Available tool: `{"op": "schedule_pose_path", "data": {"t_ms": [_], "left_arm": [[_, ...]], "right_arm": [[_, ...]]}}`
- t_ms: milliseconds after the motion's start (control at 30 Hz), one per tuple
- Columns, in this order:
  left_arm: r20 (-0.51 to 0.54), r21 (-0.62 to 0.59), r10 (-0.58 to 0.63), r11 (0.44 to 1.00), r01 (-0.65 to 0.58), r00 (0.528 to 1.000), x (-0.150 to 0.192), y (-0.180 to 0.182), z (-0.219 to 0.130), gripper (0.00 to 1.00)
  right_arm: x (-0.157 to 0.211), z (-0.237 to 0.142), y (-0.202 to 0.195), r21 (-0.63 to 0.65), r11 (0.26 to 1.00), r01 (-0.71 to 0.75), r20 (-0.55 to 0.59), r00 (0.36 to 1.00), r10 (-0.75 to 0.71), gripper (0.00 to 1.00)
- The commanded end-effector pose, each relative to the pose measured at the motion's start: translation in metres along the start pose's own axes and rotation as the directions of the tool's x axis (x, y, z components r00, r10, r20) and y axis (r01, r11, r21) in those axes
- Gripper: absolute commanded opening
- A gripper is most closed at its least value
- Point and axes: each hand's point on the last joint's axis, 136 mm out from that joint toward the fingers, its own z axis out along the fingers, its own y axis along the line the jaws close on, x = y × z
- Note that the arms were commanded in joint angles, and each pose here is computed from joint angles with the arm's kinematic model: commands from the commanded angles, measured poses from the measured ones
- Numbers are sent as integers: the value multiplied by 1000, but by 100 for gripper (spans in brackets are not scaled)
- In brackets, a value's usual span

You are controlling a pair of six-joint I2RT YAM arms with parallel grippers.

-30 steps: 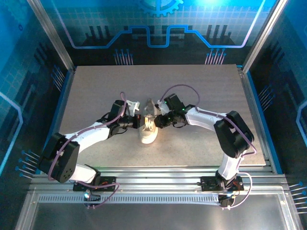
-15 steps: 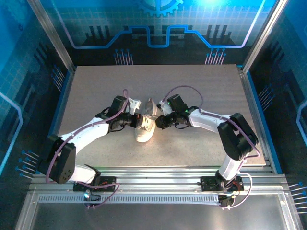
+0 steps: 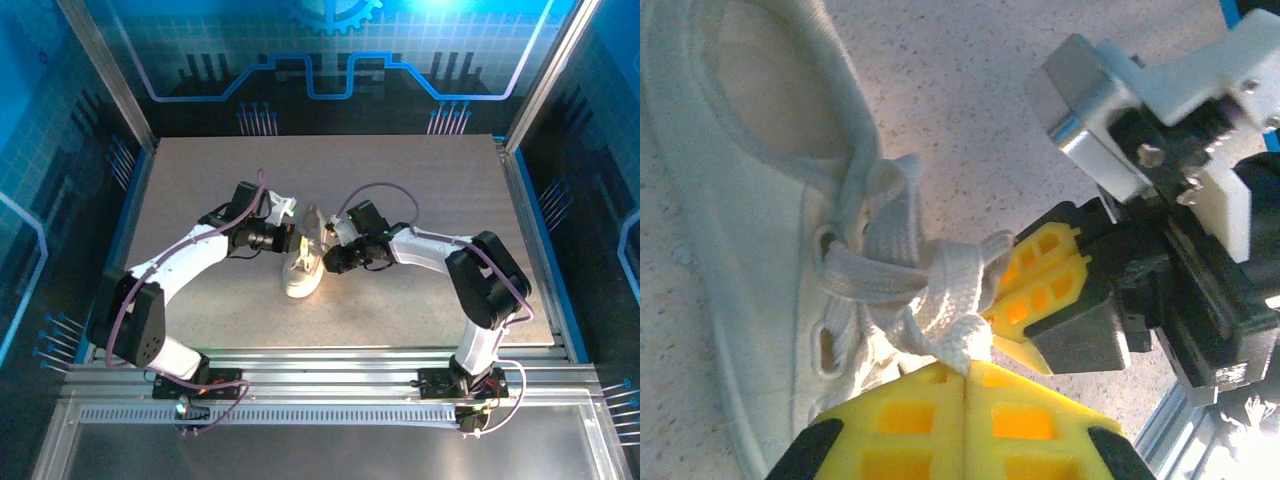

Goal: Tie the shoes

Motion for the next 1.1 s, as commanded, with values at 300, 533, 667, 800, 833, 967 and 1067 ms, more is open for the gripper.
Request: {"op": "schedule_pose_path", "data": {"t_ms": [300,533,667,800,833,967,1067], "left_arm": [[-124,-223,95,967,-121,988,8,47,0,15],[-77,-244,157,955,-171,985,0,47,-6,46],[9,-207,179,963,-173,984,-14,36,-14,56],[80,-121,190,976,-180,978,-28,19,-12,60],[86,-103,189,978,-180,978,-30,16,-10,60],[75,-62,173,984,-169,982,-36,14,1,62],[45,-60,157,986,-155,986,-38,20,11,62]], "right_arm": [[-5,-1,11,-75,995,60,-25,998,-62,24],[-4,-28,4,-78,996,42,6,999,-42,42],[-10,-44,-7,-86,996,9,52,999,-4,45],[-12,-42,-6,-101,995,2,61,998,5,46],[-11,-40,-4,-105,994,6,61,998,0,46],[-3,-27,6,-78,996,44,35,999,-41,46],[3,-19,12,-48,997,63,17,998,-62,46]]}}
